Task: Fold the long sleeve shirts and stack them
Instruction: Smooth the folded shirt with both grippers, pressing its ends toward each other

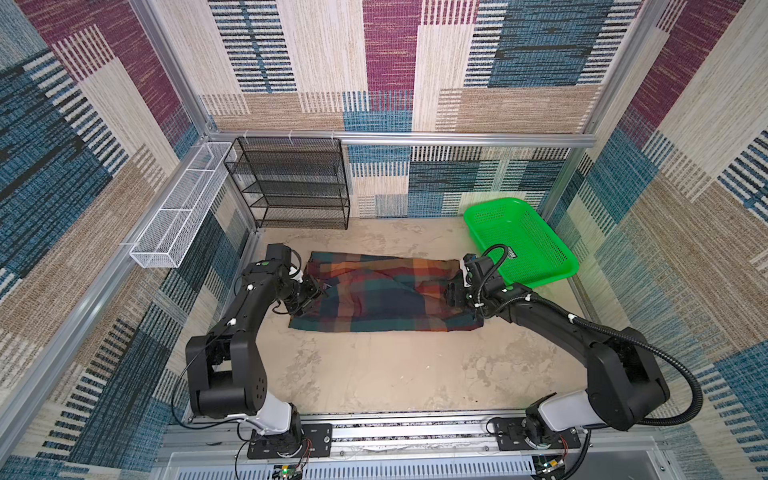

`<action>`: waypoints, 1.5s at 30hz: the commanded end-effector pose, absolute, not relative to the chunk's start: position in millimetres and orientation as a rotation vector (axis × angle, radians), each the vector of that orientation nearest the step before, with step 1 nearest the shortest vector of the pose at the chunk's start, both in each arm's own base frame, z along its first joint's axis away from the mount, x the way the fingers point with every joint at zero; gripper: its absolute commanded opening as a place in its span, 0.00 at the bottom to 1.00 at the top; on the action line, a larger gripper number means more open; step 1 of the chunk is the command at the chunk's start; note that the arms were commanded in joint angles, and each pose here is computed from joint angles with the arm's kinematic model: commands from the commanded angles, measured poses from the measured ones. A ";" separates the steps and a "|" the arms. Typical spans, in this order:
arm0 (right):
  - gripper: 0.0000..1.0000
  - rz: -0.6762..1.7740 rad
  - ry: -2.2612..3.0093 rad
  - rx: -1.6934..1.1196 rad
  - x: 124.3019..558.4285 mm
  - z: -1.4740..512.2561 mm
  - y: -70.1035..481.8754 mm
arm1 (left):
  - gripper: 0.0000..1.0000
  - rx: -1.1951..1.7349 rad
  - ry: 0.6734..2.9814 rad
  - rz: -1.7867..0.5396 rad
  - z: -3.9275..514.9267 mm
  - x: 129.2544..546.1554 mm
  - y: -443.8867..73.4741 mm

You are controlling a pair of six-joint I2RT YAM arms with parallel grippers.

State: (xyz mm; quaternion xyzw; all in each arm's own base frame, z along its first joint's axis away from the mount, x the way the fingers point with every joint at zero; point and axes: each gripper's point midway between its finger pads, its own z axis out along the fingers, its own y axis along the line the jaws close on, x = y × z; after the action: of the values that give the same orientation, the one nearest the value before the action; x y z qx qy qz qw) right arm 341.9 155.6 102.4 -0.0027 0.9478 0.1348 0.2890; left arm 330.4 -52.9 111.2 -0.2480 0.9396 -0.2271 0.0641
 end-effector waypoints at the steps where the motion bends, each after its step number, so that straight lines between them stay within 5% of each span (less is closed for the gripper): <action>1: 0.76 0.396 2.515 0.108 341.7 99.6 145.5 | 0.56 -0.710 2.918 -0.533 88.0 332.4 -40.1; 10: 0.69 0.591 2.560 0.131 337.1 67.2 153.9 | 0.55 -0.751 3.061 -0.451 40.6 343.5 -33.5; 17: 0.49 0.563 2.567 0.109 340.9 56.2 152.8 | 0.53 -0.737 3.091 -0.409 28.9 341.3 -29.6; 23: 0.22 0.463 2.559 0.142 344.8 53.1 139.7 | 0.33 -0.734 3.123 -0.423 18.5 338.9 -31.6; 33: 0.00 0.422 2.544 0.225 324.1 60.9 123.4 | 0.01 -0.718 3.125 -0.457 19.8 338.2 -35.1; 38: 0.00 0.406 2.546 0.288 303.4 62.8 112.2 | 0.05 -0.705 3.087 -0.497 35.1 336.0 -39.0; 45: 0.41 0.521 2.453 0.260 297.5 102.0 120.0 | 0.41 -0.677 2.993 -0.536 65.6 336.1 -43.1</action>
State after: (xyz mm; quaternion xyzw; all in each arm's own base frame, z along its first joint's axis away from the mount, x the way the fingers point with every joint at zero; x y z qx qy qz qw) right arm 295.7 113.1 85.7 0.0991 0.9357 0.1710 0.2921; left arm 335.2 -41.8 59.9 -0.2263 0.9597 -0.1668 0.0024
